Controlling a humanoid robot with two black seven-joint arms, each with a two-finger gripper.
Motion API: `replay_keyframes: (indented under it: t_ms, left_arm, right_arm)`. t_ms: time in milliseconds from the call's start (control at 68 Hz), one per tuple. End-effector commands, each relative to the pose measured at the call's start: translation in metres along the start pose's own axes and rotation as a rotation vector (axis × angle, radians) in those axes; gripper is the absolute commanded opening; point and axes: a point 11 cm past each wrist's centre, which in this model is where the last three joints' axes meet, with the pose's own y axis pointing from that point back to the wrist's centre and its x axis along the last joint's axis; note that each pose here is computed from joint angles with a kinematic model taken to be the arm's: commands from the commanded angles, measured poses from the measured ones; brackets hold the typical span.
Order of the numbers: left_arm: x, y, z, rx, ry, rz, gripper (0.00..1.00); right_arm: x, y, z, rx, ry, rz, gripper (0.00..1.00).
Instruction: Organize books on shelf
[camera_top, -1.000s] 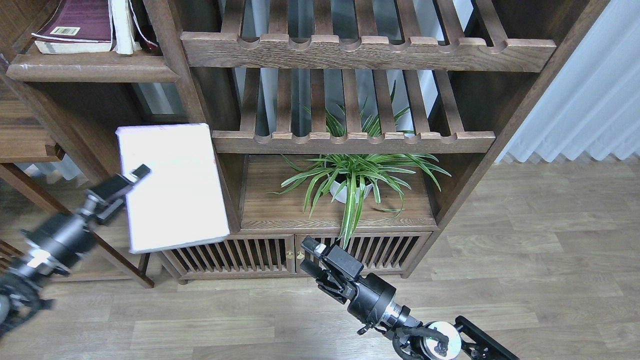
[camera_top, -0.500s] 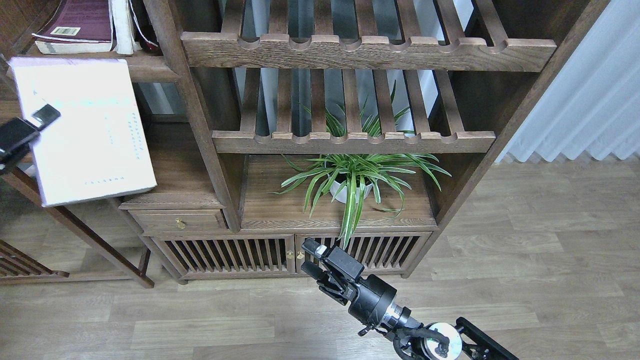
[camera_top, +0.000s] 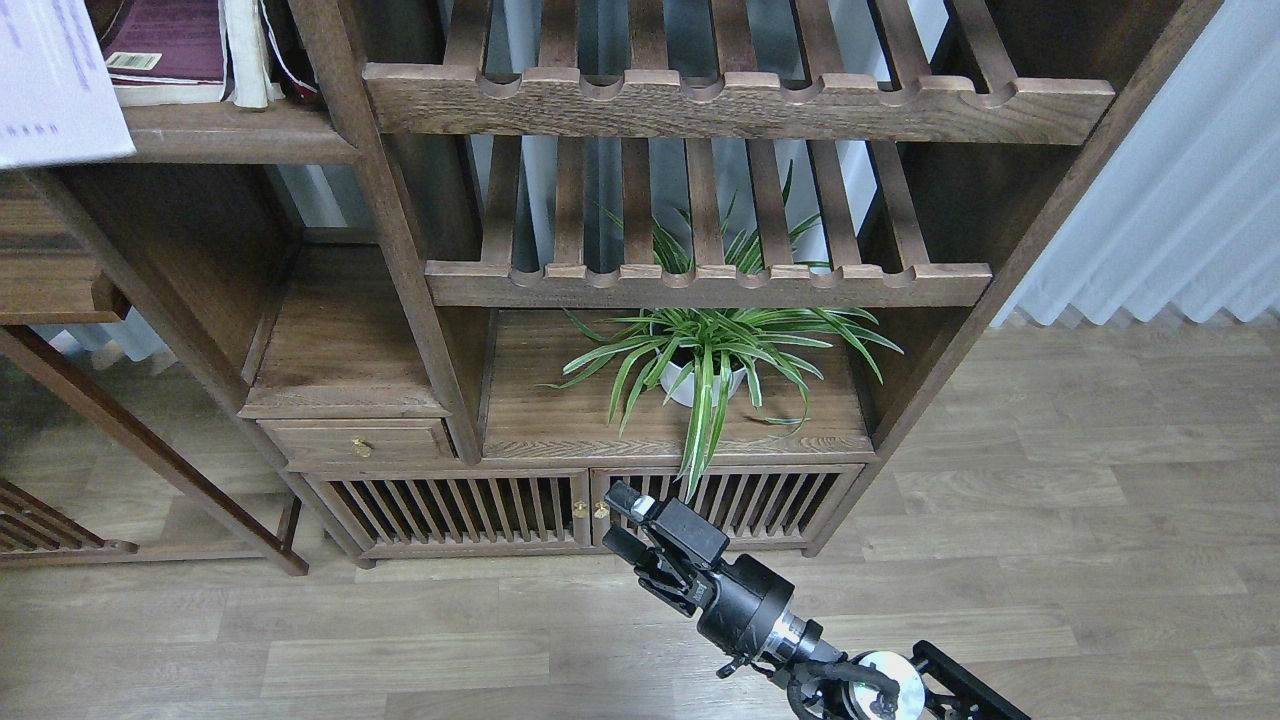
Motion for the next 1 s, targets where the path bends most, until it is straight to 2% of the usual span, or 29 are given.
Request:
replay_keyframes:
  t_ms: [0, 235, 441, 574, 706, 986]
  left_arm:
    - [-0.005, -0.018, 0.008, 0.022, -0.043, 0.003, 0.06]
    - [-0.029, -0.062, 0.014, 0.092, -0.09, -0.027, 0.06]
    - [-0.035, -0.097, 0.027, 0.124, -0.068, 0.011, 0.06]
    - [-0.031, -0.104, 0.029, 0.13, -0.042, 0.04, 0.06]
    - [-0.043, -0.118, 0.02, 0.157, -0.038, 0.021, 0.06]
    - [-0.039, -0.123, -0.001, 0.206, -0.019, 0.044, 0.08]
  right_arm:
    - [0.0, 0.0, 0.0, 0.002, -0.002, -0.001, 1.0]
    - [0.0, 0.001, 0.002, -0.002, -0.003, 0.0, 1.0]
    - [0.0, 0.002, 0.0, 0.009, -0.006, -0.002, 1.0]
    - [0.001, 0.004, 0.0, 0.015, -0.01, 0.0, 1.0]
    - [0.001, 0.004, 0.0, 0.015, -0.01, 0.0, 1.0]
    - [0.002, 0.005, 0.0, 0.018, -0.013, 0.001, 1.0]
